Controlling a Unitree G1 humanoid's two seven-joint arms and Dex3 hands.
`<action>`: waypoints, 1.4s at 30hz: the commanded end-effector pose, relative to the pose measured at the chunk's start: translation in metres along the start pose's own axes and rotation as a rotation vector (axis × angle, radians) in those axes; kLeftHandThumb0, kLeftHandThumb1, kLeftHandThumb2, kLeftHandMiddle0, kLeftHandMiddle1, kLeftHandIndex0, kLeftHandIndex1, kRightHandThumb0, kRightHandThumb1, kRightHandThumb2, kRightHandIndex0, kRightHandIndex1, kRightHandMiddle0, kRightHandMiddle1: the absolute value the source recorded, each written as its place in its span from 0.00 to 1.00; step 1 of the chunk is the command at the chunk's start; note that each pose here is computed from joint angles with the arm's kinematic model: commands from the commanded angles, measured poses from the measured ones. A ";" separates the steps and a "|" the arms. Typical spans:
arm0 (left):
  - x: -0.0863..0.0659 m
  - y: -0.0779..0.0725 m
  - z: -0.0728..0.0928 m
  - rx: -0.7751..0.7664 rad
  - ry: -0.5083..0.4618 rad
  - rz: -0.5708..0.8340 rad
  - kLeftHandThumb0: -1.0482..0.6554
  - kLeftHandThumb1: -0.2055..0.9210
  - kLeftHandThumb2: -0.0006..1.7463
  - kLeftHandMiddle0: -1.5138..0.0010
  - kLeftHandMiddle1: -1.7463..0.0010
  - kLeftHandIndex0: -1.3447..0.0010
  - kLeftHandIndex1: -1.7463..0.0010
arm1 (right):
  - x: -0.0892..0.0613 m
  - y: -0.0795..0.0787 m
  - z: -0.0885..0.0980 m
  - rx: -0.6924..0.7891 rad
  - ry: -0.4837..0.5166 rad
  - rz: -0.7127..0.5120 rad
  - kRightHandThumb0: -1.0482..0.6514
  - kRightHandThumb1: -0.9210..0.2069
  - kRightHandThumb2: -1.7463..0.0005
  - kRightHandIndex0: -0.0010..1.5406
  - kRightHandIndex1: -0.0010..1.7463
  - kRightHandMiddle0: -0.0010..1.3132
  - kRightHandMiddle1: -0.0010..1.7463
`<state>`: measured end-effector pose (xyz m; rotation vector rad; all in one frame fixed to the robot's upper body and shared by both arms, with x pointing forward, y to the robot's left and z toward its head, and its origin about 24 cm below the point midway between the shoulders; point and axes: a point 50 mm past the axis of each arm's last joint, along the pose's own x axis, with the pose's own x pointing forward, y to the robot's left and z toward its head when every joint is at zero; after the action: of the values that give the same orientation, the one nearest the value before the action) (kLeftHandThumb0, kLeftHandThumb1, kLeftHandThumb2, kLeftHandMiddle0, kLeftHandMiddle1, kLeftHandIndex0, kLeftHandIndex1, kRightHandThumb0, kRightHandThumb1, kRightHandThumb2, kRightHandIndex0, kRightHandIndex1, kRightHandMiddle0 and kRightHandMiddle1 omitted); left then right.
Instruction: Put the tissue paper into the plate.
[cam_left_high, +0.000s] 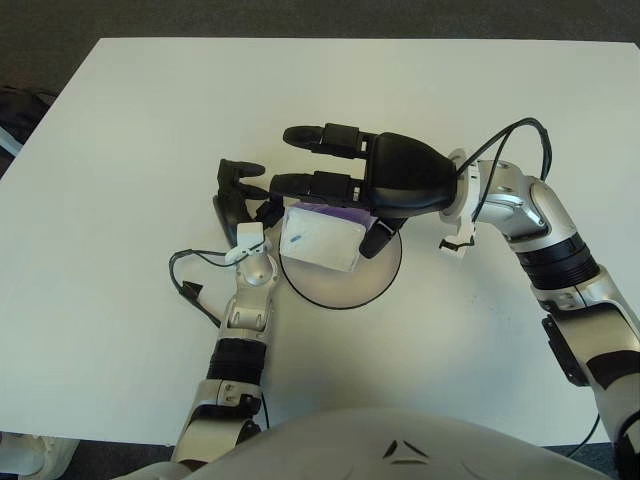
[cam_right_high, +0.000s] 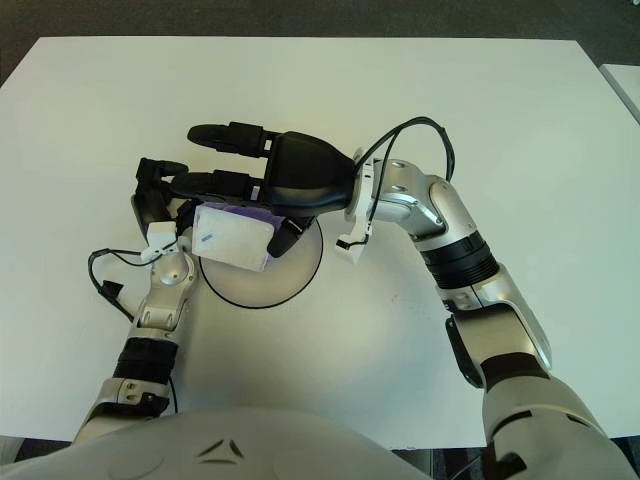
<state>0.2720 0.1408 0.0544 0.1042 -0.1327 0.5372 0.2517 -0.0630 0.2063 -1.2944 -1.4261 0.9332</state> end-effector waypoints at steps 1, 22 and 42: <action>-0.005 -0.004 -0.023 0.033 0.164 0.002 0.38 0.72 0.45 0.42 0.00 0.59 0.12 | 0.000 -0.003 -0.002 -0.015 -0.005 -0.020 0.00 0.00 0.56 0.00 0.00 0.00 0.00; -0.004 -0.004 -0.023 0.035 0.171 0.004 0.38 0.72 0.44 0.41 0.00 0.59 0.12 | 0.000 -0.002 -0.003 -0.006 -0.001 -0.023 0.00 0.00 0.57 0.00 0.00 0.00 0.00; -0.002 -0.003 -0.023 0.035 0.171 0.005 0.38 0.72 0.44 0.41 0.00 0.59 0.12 | 0.002 -0.002 -0.003 -0.006 -0.001 -0.023 0.00 0.00 0.57 0.00 0.00 0.00 0.00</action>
<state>0.2821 0.1426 0.0539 0.0910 -0.0810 0.5506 0.2544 -0.0630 0.2050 -1.2777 -1.4159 0.9289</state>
